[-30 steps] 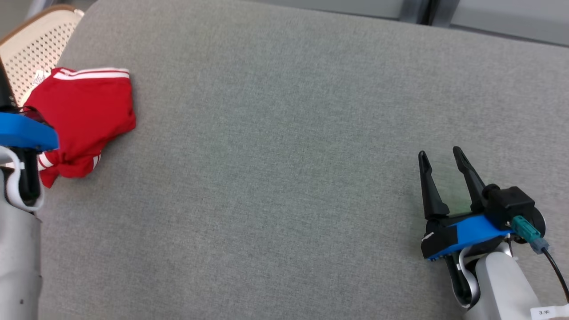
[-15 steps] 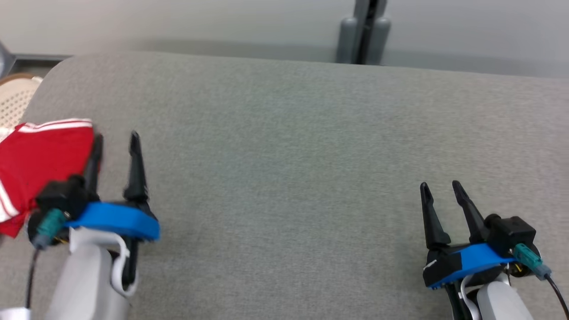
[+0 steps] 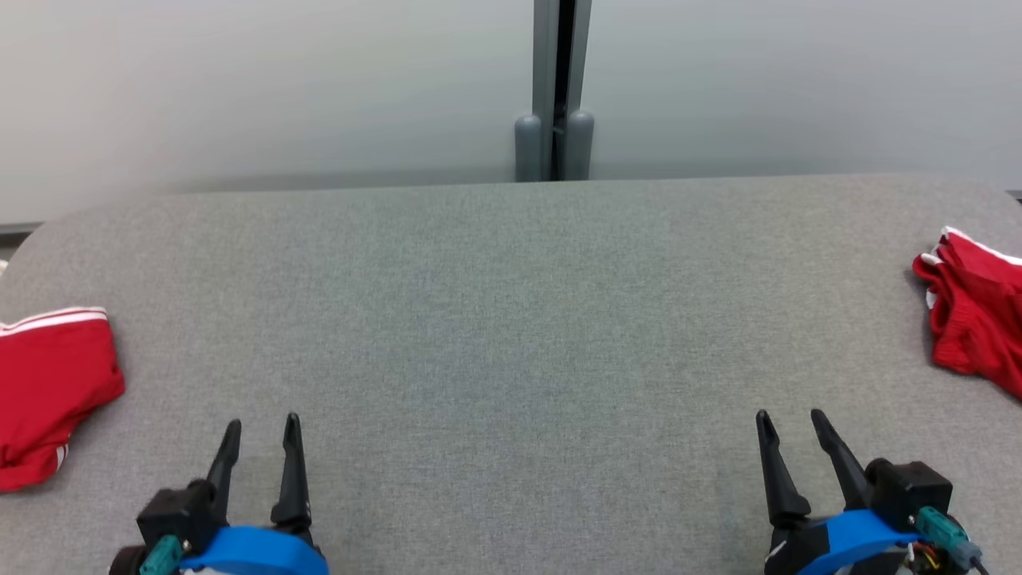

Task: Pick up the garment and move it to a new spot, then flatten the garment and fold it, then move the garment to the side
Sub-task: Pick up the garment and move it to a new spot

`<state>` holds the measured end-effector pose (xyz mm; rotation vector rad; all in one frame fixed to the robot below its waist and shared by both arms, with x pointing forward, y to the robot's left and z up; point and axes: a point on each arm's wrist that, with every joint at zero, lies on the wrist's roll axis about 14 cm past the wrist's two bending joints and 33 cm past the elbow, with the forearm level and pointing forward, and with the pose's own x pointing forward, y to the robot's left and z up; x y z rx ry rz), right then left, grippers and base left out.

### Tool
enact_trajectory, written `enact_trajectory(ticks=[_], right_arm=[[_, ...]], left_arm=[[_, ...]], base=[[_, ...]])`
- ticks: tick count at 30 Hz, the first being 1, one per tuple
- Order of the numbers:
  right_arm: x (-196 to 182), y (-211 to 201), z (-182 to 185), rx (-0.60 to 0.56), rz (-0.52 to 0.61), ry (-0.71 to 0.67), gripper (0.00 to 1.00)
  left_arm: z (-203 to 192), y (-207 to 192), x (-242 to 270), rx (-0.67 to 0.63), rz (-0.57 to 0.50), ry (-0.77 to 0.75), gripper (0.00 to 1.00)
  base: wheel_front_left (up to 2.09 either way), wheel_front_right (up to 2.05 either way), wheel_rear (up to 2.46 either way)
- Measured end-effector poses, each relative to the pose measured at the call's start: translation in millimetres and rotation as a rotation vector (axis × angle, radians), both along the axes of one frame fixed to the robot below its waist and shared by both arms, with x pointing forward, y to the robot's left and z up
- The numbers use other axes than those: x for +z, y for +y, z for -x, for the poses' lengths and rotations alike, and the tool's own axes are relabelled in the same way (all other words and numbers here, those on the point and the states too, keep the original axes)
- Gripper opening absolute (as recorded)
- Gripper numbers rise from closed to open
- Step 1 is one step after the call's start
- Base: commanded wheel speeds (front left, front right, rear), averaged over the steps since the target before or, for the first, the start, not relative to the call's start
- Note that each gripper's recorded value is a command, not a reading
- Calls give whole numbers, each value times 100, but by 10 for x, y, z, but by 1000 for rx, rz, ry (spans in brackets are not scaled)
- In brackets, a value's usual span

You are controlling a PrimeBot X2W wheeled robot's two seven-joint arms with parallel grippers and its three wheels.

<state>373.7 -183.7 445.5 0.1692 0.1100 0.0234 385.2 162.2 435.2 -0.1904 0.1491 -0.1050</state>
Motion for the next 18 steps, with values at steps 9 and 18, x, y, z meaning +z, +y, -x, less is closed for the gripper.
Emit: enact_trajectory(ticks=[9, 18], right_arm=[[-66, -89, 241, -34, -16, 21, 100], [-84, 9, 164, -7, -28, 26, 100]], left_arm=[[351, -75, -94, -5, 1, 30, 100], [374, -6, -60, 20, -4, 18, 100]], base=[[0, 0, 0], [0, 0, 0]])
